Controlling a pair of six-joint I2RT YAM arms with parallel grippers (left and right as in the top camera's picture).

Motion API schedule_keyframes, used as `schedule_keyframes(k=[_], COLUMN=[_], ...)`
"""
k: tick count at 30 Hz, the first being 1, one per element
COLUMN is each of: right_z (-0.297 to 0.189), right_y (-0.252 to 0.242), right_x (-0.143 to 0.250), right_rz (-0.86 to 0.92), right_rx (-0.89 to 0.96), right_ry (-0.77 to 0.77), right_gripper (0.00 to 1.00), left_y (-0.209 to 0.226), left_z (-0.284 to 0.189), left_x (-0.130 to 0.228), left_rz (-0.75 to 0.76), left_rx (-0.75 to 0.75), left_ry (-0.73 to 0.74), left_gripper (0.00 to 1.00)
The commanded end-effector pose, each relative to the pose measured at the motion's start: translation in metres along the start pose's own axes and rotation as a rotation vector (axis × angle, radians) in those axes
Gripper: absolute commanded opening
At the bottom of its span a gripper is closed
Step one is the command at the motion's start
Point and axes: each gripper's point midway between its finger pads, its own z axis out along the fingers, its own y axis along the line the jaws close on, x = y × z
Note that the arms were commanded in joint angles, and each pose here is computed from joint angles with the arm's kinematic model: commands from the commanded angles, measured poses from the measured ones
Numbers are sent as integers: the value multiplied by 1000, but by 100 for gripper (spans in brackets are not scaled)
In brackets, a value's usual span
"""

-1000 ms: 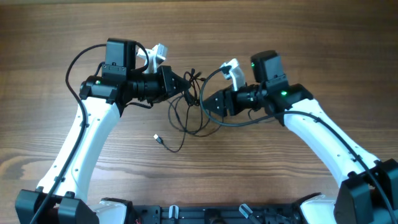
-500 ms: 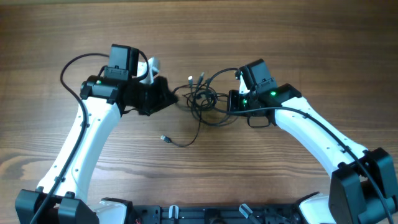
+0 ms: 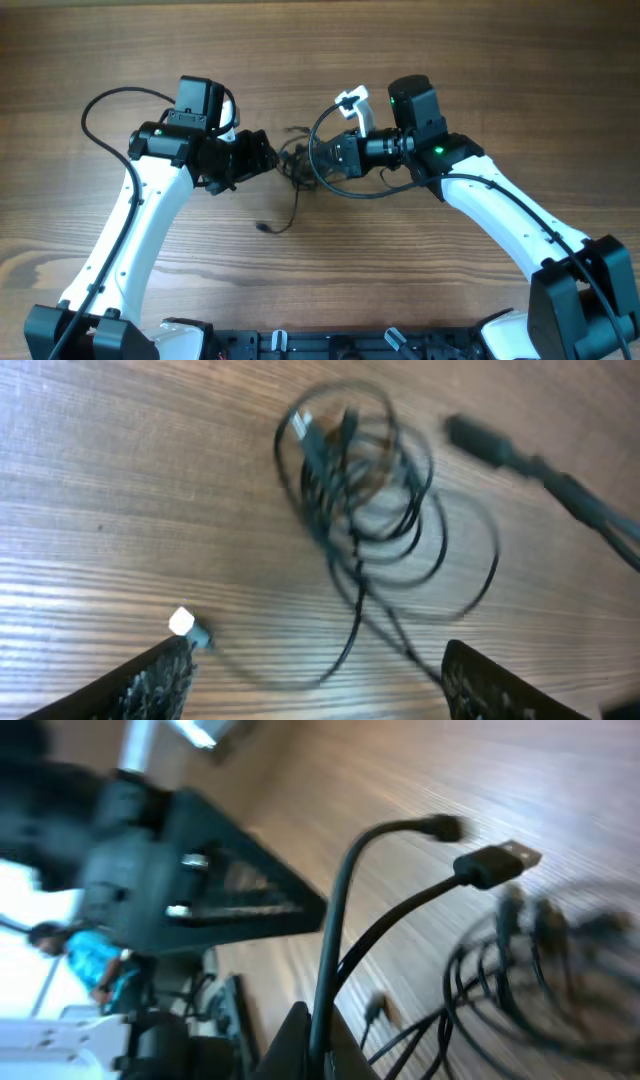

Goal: Untangle cables

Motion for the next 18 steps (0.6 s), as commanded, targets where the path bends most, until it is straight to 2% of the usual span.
schedule_keyframes(k=[1, 3, 4, 6, 8, 9, 10, 12, 13, 15, 18], right_z=[1, 0, -5, -19, -45, -54, -64, -79, -80, -80, -80], right_y=[8, -18, -44, -85, -121, -129, -136, -144, -145, -144, -144], right_x=[-9, -19, -19, -3, 36, 47, 58, 73, 74, 73, 74], right_rz=[46, 173, 304, 544, 716, 734, 748, 760, 731, 647, 618], right_rx=[-49, 96, 230, 461, 731, 805, 888, 997, 1002, 996, 999], right_ry=[-22, -89, -139, -194, -188, -176, -164, -141, -126, -82, -61], right_gripper=[4, 4, 4, 4, 5, 11, 27, 68, 80, 82, 82], left_y=[-7, -7, -7, -4, 0, 2, 3, 0, -5, -17, -33], left_z=[-4, -4, -2, 3, 11, 16, 22, 35, 41, 54, 75], left_x=[-3, -2, -2, 0, 5, 8, 11, 19, 23, 28, 31], left_rz=[-1, -18, -38, -101, -138, -142, -143, -146, -136, -98, -35], left_rx=[33, 32, 31, 21, 5, -4, -12, -9, 10, 32, 49], left_ry=[-16, -13, -9, 6, 34, 49, 65, 105, 126, 144, 151], left_gripper=[84, 83, 83, 83, 83, 83, 83, 83, 84, 83, 82])
